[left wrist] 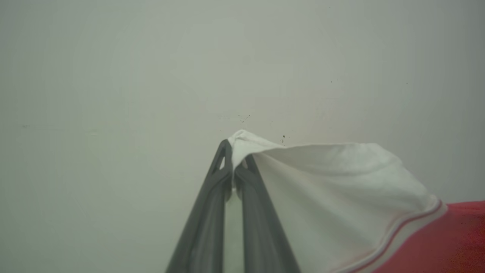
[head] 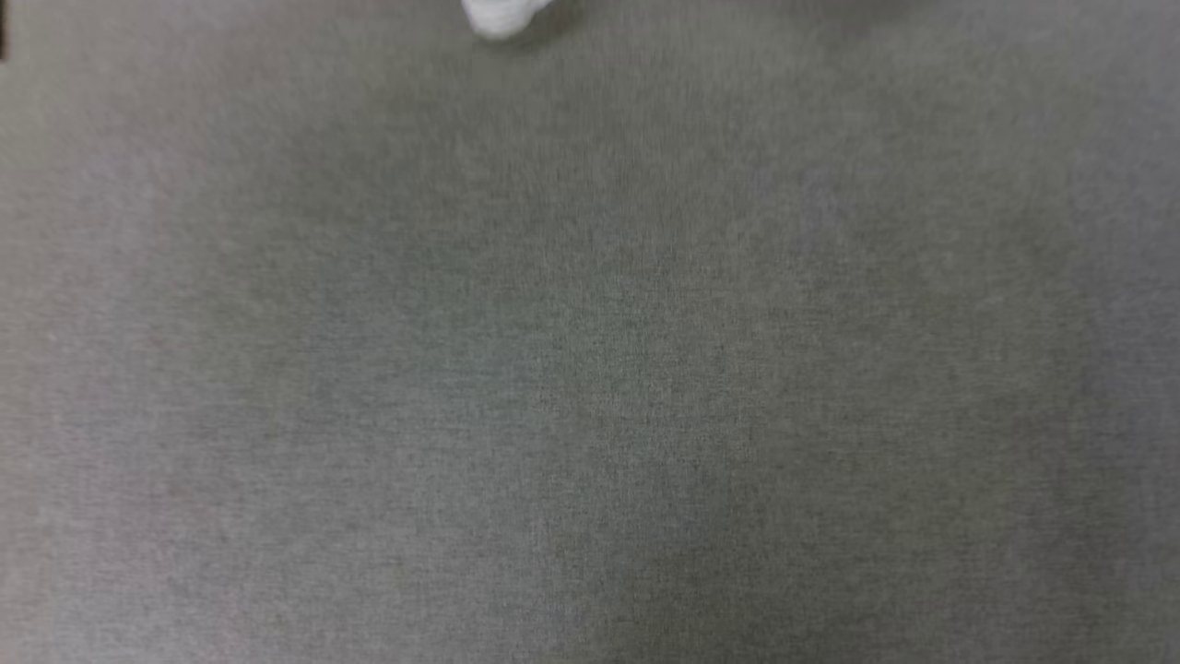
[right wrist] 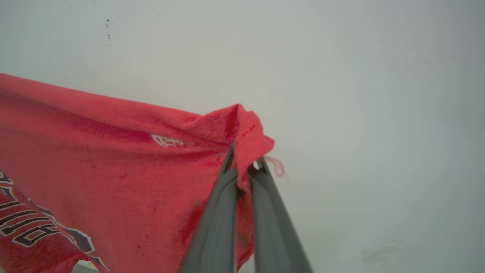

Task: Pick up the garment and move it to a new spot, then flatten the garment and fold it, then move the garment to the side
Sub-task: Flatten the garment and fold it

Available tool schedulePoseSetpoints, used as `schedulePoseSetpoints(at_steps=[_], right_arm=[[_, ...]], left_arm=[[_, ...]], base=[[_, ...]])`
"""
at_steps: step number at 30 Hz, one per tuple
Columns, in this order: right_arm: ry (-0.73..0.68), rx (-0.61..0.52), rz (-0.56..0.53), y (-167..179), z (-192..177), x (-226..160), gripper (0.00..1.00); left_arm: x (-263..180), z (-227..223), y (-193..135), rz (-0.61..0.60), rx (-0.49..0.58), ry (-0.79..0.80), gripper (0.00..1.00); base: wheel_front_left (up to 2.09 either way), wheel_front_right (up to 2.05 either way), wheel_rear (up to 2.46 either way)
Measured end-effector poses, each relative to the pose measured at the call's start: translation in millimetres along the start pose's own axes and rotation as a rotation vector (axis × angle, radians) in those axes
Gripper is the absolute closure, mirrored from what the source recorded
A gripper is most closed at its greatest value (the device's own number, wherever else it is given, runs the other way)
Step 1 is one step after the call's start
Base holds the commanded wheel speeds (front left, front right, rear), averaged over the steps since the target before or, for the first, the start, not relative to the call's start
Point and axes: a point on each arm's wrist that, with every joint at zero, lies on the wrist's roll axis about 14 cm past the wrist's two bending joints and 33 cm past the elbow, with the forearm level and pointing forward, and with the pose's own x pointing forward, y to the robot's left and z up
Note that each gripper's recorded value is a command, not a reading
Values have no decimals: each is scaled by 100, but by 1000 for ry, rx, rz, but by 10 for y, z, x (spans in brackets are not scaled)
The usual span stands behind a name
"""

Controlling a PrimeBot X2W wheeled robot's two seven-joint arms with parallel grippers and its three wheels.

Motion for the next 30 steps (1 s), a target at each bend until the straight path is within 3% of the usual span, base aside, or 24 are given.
schedulePoseSetpoints(at_steps=[8, 16, 23, 30], right_arm=[[74, 13, 37, 177, -739, 415, 100], [262, 71, 82, 468, -1847, 510, 100], [380, 90, 111, 631, -2299, 169, 100], [473, 121, 147, 800, -2596, -517, 100]], left_arm=[[-51, -1111, 185, 37, -31, 148, 100], [-422, -2154, 288, 75, -80, 331, 100], [-891, -2381, 312, 113, -128, 445, 100], [-1661, -2382, 348, 149, -157, 547, 100]], base=[[0, 0, 0], [0, 0, 0], [0, 0, 0], [0, 0, 0]])
